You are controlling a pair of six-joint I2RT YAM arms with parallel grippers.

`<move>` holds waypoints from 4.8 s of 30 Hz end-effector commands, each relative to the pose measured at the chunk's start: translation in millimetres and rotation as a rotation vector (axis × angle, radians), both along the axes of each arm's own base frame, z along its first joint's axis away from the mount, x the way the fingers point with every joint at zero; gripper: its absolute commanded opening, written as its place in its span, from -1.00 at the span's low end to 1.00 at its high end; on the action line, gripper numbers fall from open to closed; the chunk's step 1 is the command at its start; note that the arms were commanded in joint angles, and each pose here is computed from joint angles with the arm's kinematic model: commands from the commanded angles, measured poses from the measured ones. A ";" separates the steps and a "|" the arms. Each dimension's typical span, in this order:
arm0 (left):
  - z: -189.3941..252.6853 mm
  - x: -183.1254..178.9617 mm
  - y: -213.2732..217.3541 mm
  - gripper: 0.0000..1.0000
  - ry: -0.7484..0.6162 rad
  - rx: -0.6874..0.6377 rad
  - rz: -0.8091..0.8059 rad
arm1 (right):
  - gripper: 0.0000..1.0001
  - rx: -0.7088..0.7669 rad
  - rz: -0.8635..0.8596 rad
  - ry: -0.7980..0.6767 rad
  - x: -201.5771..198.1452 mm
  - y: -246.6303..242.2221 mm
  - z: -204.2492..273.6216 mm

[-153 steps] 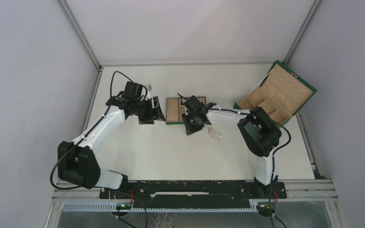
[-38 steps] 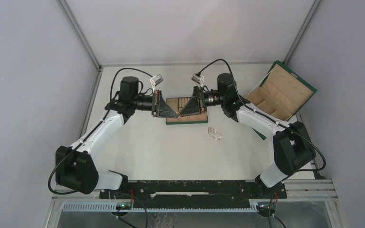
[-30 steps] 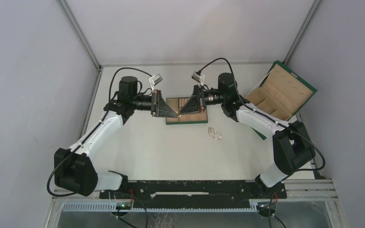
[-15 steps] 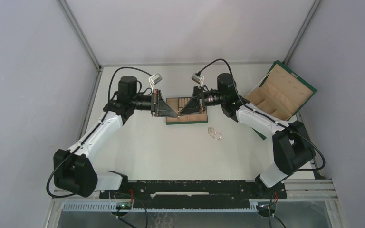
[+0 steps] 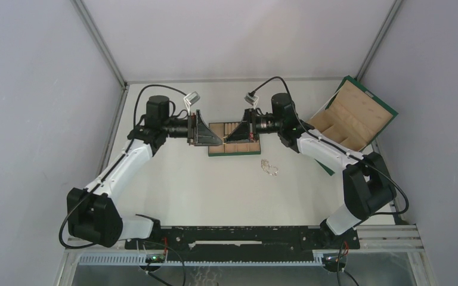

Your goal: Organize the mixed jewelry

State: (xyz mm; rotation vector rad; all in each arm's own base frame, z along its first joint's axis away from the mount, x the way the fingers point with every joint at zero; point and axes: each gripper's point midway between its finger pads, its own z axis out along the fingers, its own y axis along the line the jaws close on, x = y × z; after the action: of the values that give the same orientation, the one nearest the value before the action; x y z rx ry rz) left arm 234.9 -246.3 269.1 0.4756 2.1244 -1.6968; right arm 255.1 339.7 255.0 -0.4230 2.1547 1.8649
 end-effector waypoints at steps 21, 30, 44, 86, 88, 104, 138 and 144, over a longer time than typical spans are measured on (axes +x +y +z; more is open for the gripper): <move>-71.6 69.1 92.8 0.53 0.129 0.373 0.630 | -1.00 -1.111 -0.807 -0.140 159.7 -48.6 -98.8; -99.8 63.6 101.1 0.52 0.181 0.464 0.627 | -1.00 -1.211 -0.851 -0.139 193.1 -40.8 -140.0; -101.0 66.4 100.1 0.52 0.192 0.476 0.608 | -1.00 -1.258 -0.812 -0.113 200.6 -32.0 -179.1; -104.8 67.8 98.1 0.52 0.203 0.488 0.571 | -1.00 -1.357 -0.804 -0.194 201.3 -17.9 -208.8; -105.7 67.1 98.1 0.52 0.205 0.489 0.570 | -1.00 -1.356 -0.800 -0.200 199.8 -14.6 -209.8; -104.1 64.7 98.9 0.52 0.201 0.488 0.575 | -0.97 -1.312 -0.766 -0.217 193.2 6.2 -210.8; -101.8 61.7 97.9 0.52 0.191 0.480 0.568 | -0.56 -1.170 -0.733 -0.308 187.7 28.3 -161.8; -101.6 62.9 97.3 0.52 0.194 0.478 0.565 | -0.56 -1.166 -0.713 -0.310 184.5 28.8 -161.8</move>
State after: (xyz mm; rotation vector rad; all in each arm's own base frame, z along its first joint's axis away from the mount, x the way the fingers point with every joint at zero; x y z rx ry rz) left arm 291.0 -144.7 142.7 -0.2525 2.5673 -0.9244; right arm 436.2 353.5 44.1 -0.0666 2.5348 -0.0421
